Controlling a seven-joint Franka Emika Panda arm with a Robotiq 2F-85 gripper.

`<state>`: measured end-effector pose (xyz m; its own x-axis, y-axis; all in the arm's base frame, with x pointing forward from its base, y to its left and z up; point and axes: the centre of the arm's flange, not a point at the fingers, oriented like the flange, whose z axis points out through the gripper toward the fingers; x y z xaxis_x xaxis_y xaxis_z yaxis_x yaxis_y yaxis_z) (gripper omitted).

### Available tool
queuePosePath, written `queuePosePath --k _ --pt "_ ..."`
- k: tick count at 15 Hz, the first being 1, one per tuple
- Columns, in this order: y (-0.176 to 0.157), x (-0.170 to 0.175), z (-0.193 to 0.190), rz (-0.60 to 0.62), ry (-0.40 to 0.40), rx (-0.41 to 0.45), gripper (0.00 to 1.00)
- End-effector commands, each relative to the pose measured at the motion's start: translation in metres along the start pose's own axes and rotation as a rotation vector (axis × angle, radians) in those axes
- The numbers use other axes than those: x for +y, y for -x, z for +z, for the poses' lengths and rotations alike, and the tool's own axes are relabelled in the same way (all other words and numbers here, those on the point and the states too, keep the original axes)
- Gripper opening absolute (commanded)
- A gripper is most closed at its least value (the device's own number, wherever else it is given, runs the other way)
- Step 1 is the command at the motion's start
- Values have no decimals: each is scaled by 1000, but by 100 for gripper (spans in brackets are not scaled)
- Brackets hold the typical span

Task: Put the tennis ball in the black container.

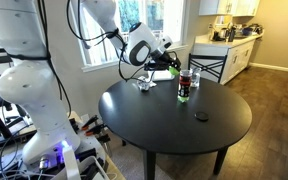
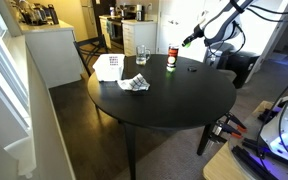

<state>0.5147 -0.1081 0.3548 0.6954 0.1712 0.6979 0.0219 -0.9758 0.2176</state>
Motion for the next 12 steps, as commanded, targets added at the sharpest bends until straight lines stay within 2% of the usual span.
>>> queuePosePath --k 1,3,6,12 --pt "-8 -3 5 -56 91 54 43" --pt "-9 4 9 -62 94 61 43" --pt "-15 -3 26 -59 73 72 43" --pt "-57 -11 44 -63 93 170 43"
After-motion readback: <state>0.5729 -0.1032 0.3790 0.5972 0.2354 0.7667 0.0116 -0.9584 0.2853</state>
